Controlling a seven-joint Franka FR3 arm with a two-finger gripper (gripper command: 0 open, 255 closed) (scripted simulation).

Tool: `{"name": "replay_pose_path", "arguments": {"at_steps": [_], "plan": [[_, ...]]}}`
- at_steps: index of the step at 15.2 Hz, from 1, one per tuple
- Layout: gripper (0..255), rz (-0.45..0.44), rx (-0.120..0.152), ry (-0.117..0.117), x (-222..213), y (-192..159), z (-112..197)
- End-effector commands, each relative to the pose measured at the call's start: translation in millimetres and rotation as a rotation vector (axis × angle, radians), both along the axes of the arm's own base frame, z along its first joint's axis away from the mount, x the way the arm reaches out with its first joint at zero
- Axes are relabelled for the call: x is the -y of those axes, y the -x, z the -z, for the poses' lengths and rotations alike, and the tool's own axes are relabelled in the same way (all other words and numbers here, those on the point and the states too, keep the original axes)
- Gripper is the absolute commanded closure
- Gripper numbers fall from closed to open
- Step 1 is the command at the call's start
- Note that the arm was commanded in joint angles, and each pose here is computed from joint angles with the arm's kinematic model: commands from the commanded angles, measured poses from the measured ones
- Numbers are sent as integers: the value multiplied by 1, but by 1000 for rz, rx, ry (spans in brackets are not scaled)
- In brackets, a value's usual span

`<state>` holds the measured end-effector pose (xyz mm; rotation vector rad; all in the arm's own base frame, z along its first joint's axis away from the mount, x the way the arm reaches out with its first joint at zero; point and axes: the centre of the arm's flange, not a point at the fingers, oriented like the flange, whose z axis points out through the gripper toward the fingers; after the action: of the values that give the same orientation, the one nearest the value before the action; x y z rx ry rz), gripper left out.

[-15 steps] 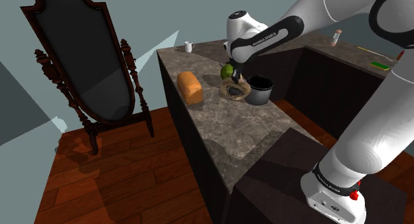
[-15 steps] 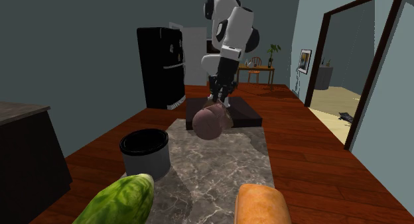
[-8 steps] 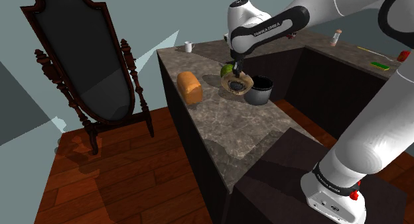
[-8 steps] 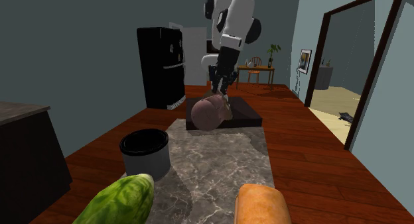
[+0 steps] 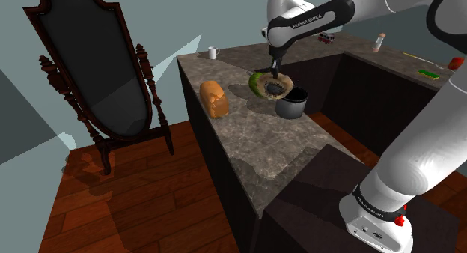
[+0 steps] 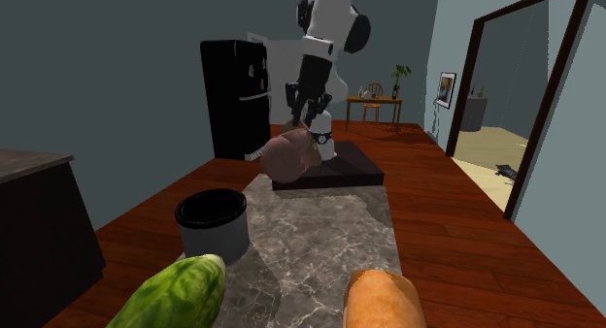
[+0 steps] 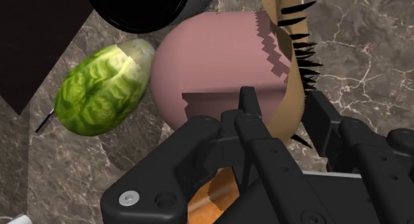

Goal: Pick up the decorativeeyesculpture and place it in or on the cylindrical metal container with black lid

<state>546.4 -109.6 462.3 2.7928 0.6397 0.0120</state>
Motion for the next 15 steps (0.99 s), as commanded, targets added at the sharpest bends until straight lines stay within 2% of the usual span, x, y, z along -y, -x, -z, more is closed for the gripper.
{"name": "replay_pose_path", "arguments": {"at_steps": [1,14,15], "plan": [[255,-1,2,1,26,-1,-9],[255,-1,2,1,198,0,-54],[255,-1,2,1,198,0,-49]]}}
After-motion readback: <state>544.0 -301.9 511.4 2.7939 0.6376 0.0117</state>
